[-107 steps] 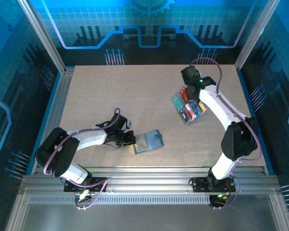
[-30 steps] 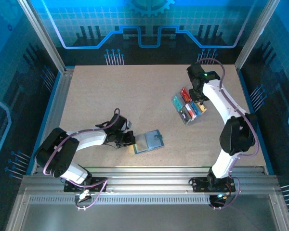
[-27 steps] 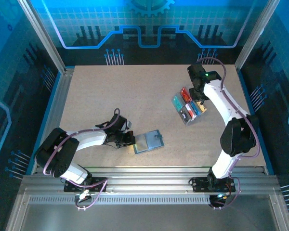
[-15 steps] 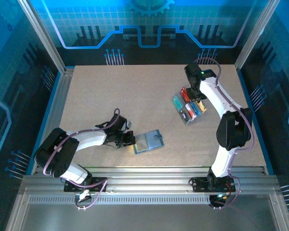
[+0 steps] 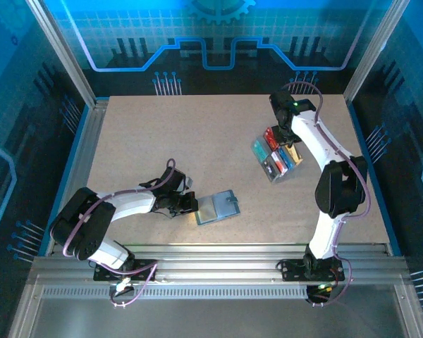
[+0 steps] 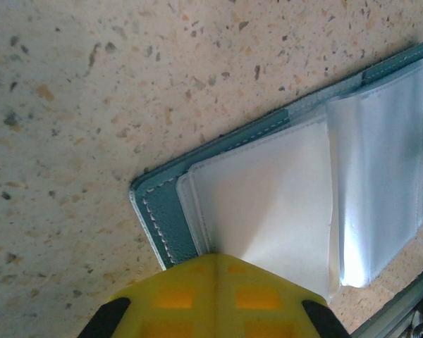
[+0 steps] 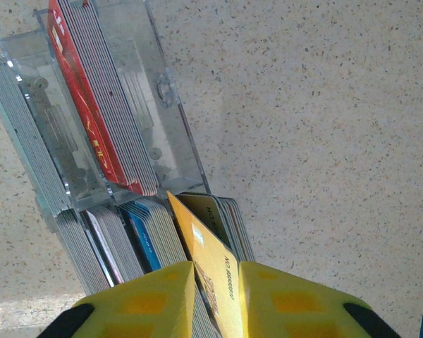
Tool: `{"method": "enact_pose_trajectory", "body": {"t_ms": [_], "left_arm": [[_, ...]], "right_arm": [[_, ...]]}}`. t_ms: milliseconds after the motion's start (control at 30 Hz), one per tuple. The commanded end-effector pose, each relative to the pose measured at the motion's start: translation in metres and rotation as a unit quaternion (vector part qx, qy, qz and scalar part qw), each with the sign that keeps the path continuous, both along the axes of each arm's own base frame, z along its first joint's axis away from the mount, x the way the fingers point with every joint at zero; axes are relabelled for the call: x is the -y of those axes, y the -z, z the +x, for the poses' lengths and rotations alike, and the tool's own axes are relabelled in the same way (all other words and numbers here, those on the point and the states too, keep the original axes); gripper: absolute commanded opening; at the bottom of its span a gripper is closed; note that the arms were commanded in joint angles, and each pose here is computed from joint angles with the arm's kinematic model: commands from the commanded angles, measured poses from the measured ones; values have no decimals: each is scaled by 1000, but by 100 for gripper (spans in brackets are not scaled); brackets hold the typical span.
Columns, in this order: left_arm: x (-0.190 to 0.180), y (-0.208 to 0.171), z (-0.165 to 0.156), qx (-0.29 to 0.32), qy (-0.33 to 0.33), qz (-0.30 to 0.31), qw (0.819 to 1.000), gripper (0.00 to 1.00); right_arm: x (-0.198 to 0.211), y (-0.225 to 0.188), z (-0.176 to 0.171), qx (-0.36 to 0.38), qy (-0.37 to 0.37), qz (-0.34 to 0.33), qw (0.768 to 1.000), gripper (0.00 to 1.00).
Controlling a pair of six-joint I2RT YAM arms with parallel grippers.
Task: Put the credit cards into the card holder
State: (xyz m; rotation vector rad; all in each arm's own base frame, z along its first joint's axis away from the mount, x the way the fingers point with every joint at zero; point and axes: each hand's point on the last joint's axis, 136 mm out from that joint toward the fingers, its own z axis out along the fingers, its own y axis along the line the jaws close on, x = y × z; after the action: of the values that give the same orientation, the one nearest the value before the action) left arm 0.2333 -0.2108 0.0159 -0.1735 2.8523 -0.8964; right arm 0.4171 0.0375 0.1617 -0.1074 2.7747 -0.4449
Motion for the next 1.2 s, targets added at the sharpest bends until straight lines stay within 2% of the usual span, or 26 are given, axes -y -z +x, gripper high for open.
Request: {"method": "enact_pose_trajectory", "body": {"t_ms": [0,267,600,833,1167], "left_arm": [[-13,15,-15,-27,-6,30,999,0],[-13,14,-14,-27,-6,30,999,0],[-13,14,-15,-28,-6,31,999,0],[-13,14,-15,-28,-6,32,999,0],[-14,15,-15,-28,-5,34,999,0]], "right_arm": [[10,-1,3,-5,8,-7,1000,25],[12,1,5,-7,11,-3,1000,25],[3,9,6,-16,4,38,999,23],[6,5,5,-14,9,32,999,18],[5,5,2,-20,4,35,999,5]]}}
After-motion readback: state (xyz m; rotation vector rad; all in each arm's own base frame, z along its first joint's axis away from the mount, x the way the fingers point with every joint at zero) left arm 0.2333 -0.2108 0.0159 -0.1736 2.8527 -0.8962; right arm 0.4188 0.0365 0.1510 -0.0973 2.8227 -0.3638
